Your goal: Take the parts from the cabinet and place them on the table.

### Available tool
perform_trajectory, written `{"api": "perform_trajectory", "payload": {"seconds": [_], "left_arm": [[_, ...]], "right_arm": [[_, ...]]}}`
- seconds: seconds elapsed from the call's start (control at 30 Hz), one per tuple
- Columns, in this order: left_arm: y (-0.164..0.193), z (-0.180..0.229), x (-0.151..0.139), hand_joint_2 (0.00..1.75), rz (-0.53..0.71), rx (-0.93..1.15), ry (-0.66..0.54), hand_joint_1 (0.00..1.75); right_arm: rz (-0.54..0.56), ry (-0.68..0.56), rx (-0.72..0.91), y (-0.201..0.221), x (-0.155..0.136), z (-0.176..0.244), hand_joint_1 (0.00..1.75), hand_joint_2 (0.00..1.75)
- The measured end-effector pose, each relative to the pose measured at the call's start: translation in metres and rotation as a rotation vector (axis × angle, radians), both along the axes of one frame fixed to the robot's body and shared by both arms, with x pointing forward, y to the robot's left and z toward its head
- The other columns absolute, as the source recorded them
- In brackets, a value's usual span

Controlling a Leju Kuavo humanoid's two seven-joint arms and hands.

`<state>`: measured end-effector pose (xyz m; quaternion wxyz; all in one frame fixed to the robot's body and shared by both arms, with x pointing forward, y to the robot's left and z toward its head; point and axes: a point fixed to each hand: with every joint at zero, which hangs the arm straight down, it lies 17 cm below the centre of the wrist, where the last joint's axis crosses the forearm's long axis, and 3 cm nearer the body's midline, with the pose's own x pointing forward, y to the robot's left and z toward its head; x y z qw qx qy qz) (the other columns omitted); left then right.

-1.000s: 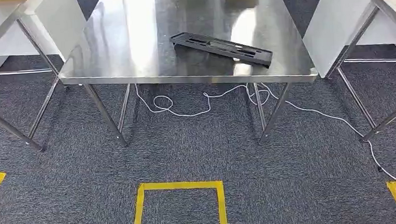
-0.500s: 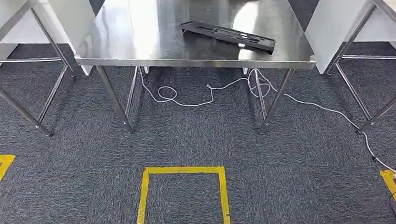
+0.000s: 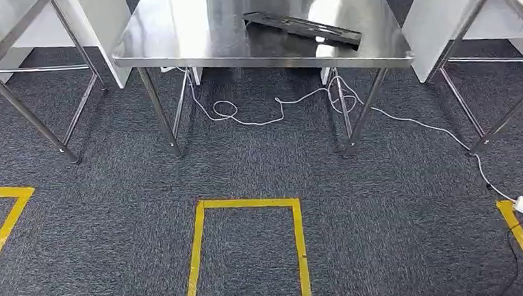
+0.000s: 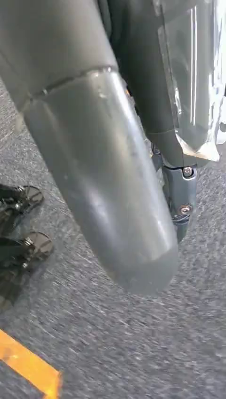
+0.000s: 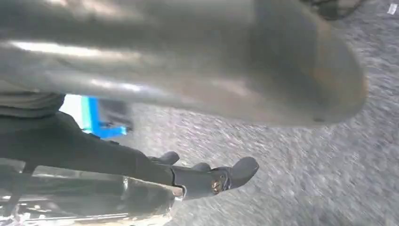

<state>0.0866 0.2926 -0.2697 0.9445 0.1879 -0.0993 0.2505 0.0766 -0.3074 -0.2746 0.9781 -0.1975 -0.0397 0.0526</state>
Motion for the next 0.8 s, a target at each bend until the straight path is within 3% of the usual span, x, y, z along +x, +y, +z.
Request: {"api": "perform_trajectory", "payload": {"seconds": [0.33, 0.8], "left_arm": [[-0.001, 0.0, 0.0, 0.0, -0.022, -0.001, -0.006, 0.0], [-0.009, 0.002, 0.022, 0.0, -0.216, -0.012, -0.043, 0.0]], "right_arm": [[-0.038, 0.008, -0.001, 0.002, -0.006, 0.0, 0.0, 0.0], [-0.233, 0.042, -0.042, -0.002, -0.027, 0.001, 0.0, 0.0]]}}
